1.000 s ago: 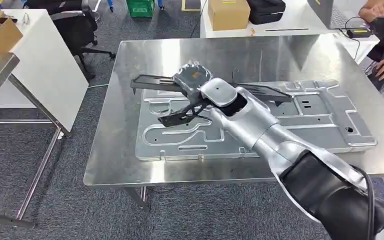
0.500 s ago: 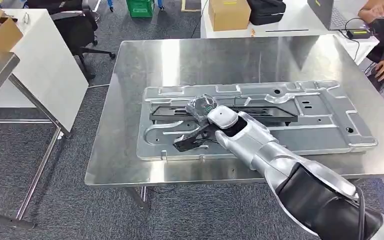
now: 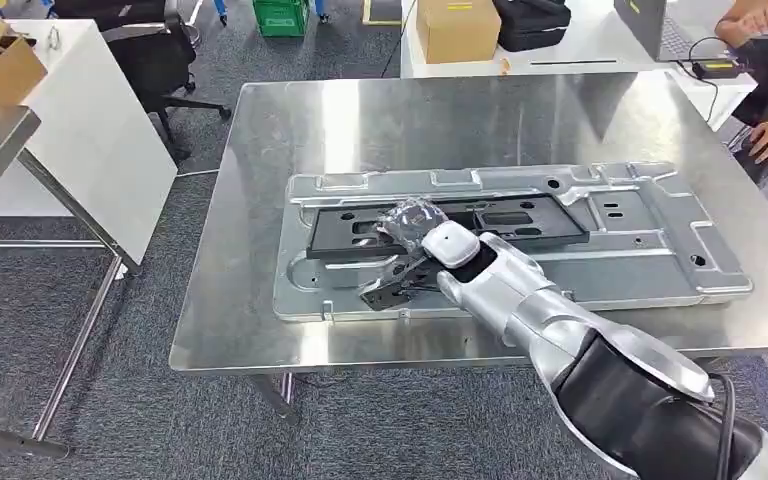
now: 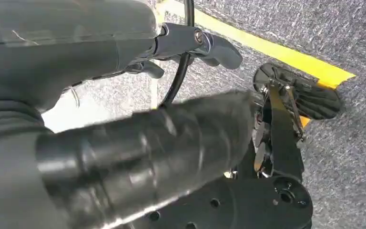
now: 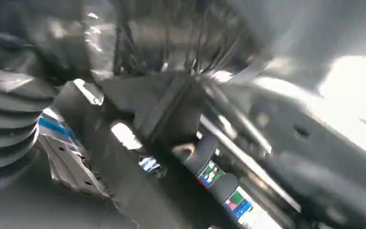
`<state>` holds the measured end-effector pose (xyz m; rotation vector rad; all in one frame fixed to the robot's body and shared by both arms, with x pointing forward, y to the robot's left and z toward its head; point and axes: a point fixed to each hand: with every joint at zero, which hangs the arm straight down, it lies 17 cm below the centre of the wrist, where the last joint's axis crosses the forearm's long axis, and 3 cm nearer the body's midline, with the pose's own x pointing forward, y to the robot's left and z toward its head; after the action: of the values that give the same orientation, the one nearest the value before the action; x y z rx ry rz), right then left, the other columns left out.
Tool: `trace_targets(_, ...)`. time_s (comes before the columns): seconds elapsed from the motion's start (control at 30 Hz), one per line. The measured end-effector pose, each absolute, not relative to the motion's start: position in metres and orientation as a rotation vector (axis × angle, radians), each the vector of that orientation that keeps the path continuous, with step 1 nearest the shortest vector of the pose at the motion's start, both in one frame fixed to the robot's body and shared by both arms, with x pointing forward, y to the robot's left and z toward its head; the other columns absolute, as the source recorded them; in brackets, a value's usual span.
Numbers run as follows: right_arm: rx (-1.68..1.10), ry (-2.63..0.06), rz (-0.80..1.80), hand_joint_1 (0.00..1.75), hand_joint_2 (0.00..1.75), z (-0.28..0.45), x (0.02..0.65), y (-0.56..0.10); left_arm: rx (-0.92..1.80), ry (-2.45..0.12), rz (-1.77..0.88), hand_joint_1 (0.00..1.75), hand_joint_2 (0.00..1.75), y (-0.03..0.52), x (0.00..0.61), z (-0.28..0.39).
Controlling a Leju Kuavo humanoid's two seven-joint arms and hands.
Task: Take the parts from the cabinet and place them on the table.
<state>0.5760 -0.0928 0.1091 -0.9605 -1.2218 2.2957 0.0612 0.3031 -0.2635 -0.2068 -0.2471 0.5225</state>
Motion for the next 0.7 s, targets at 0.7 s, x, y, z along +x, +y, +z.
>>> trace_targets(0.7, -1.107, -1.983, 2.126, 0.00, 0.00, 0.227, 0.504, 0.039, -0.185, -0.236, 0.575, 0.00, 0.00, 0.295, 0.053, -0.267)
